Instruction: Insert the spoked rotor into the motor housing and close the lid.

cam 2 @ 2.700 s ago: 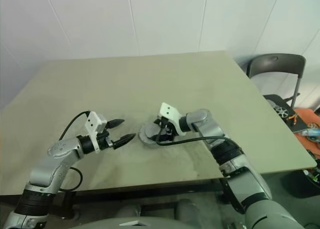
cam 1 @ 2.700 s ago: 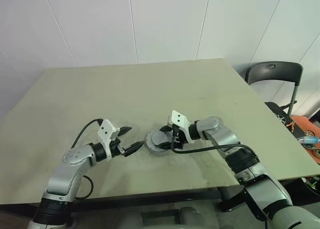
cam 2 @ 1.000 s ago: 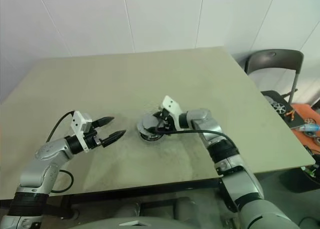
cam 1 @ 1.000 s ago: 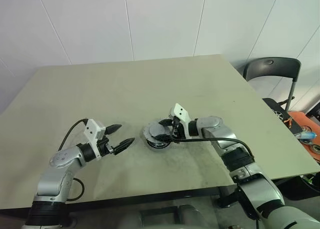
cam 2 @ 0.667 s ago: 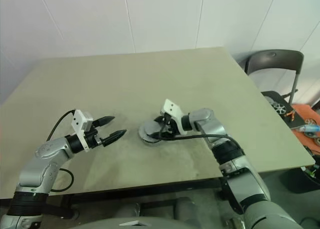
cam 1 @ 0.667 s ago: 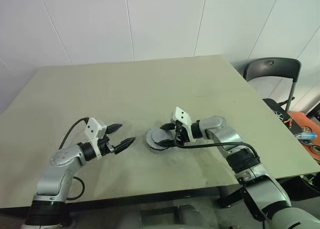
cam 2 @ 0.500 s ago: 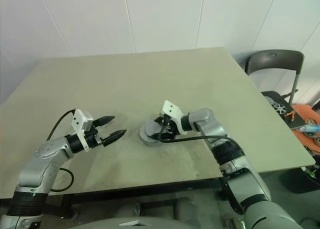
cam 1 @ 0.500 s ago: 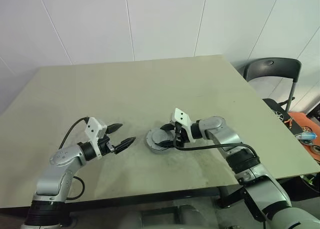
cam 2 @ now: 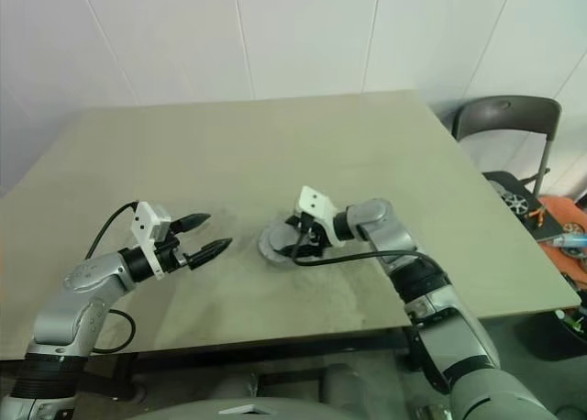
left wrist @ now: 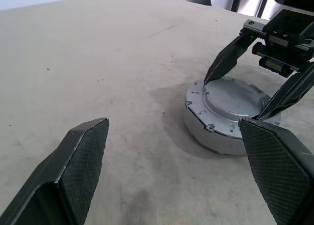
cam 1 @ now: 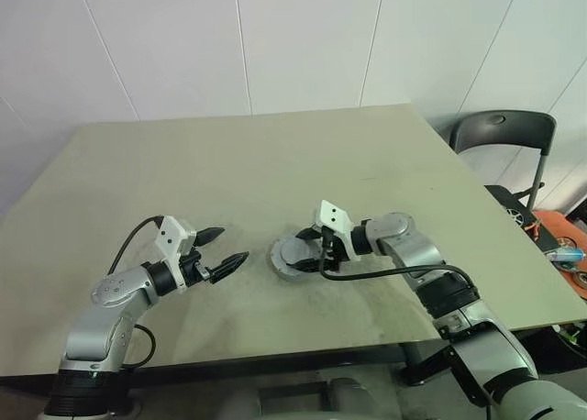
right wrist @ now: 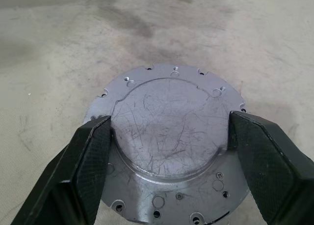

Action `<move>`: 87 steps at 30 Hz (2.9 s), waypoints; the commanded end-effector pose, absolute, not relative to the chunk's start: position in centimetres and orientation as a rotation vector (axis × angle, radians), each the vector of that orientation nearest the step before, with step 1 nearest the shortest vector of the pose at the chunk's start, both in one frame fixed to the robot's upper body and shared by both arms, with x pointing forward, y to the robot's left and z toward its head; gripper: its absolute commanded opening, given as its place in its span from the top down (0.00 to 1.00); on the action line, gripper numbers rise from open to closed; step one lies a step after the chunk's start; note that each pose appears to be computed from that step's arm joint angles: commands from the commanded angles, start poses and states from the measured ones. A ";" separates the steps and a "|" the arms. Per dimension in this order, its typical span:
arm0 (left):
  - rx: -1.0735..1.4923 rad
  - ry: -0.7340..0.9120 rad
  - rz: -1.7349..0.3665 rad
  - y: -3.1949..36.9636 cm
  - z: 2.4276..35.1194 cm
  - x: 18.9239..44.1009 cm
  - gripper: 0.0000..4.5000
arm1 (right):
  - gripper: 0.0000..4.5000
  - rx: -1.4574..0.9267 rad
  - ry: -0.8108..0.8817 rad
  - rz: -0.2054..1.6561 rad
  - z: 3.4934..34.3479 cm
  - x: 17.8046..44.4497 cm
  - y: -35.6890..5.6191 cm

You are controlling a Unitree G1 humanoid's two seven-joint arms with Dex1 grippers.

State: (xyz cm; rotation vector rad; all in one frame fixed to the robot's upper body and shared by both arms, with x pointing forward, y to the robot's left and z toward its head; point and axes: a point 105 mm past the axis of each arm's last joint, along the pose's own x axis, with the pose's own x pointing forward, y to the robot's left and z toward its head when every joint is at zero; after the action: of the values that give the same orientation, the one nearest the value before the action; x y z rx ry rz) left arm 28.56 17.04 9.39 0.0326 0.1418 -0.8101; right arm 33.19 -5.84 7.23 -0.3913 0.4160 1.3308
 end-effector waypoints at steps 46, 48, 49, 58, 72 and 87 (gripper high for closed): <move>0.030 0.115 -0.993 7.7 7.6 32.1 0.68 | 0.23 -0.455 0.545 1.255 4.6 33.7 -6.8; 0.055 0.142 -1.008 7.0 6.9 32.2 0.82 | 0.23 -0.454 0.541 1.254 4.7 33.7 -6.7; 0.064 0.152 -1.006 6.8 6.7 32.4 0.92 | 0.23 -0.454 0.539 1.253 4.7 33.7 -6.7; 0.081 0.315 -0.995 7.4 4.6 31.5 1.00 | 0.23 -0.359 0.492 1.240 6.2 34.1 -5.8; 0.043 0.355 -1.006 8.0 4.8 30.9 1.00 | 0.00 -0.045 0.423 1.224 10.2 35.1 -5.5; 0.031 0.328 -0.989 7.9 5.1 31.2 1.00 | 0.00 0.043 0.763 0.986 5.3 35.5 -9.8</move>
State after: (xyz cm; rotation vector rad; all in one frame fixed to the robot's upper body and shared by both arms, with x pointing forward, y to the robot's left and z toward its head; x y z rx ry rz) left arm 31.43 7.70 6.15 0.0406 0.2839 -0.9995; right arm 35.28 -9.53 6.10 0.0574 0.6987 1.0445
